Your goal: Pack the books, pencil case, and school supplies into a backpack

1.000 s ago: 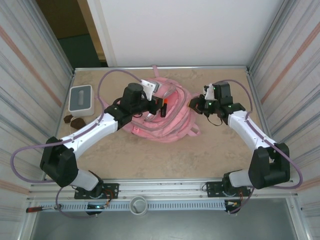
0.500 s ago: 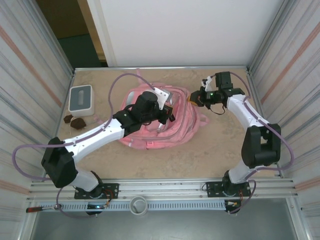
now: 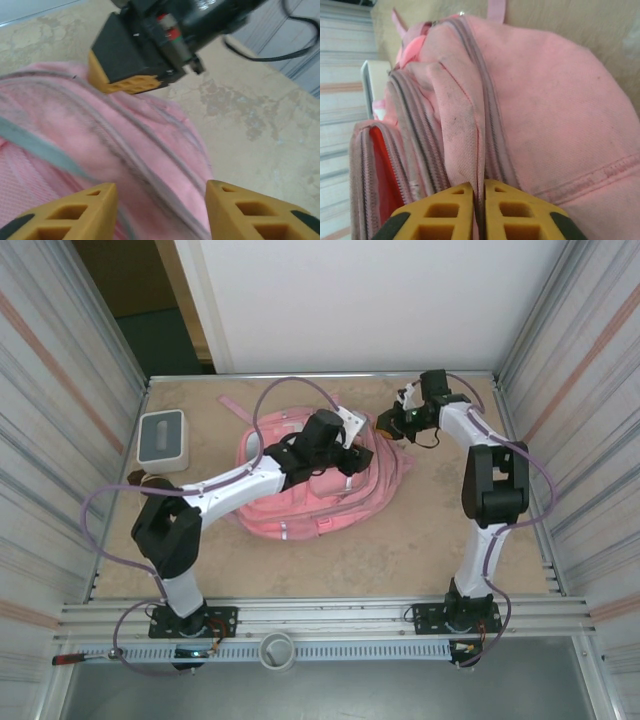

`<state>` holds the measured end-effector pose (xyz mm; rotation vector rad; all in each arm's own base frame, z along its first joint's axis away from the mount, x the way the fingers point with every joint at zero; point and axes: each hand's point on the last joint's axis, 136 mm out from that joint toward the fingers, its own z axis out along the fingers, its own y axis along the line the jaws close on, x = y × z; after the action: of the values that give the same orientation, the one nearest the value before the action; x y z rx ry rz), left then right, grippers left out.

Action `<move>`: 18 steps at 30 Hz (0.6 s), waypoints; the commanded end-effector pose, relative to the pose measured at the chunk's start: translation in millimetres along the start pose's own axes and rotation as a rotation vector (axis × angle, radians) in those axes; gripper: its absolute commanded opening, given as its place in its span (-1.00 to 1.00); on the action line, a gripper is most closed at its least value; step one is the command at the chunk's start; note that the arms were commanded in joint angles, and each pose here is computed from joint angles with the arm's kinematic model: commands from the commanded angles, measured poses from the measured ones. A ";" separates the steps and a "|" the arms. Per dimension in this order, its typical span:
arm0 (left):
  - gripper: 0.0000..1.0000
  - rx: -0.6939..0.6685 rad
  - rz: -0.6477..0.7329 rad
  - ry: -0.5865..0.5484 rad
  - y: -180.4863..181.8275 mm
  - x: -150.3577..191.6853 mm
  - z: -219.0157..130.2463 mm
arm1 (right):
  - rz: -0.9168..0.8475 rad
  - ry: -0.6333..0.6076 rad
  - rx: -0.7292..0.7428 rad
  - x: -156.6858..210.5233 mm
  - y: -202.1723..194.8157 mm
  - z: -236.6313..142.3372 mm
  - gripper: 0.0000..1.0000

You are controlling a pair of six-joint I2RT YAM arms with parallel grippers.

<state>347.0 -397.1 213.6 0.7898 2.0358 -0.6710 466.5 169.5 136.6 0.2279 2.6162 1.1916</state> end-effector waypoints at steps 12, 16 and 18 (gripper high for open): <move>0.41 0.042 0.756 -0.072 27.8 39.5 -100.8 | -0.120 -0.235 0.335 -0.1 -7.7 -72.8 -0.02; 0.40 0.147 0.937 -0.014 19.9 74.3 -93.1 | -0.140 -0.261 0.320 29.3 -2.1 -82.0 0.24; 0.39 0.184 0.968 0.014 17.0 82.9 -86.6 | -0.149 -0.257 0.334 44.5 -3.3 -84.5 0.28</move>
<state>292.9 -292.7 192.0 1.5168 1.5345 -0.2893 410.9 118.1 178.5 0.2351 2.5518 0.6790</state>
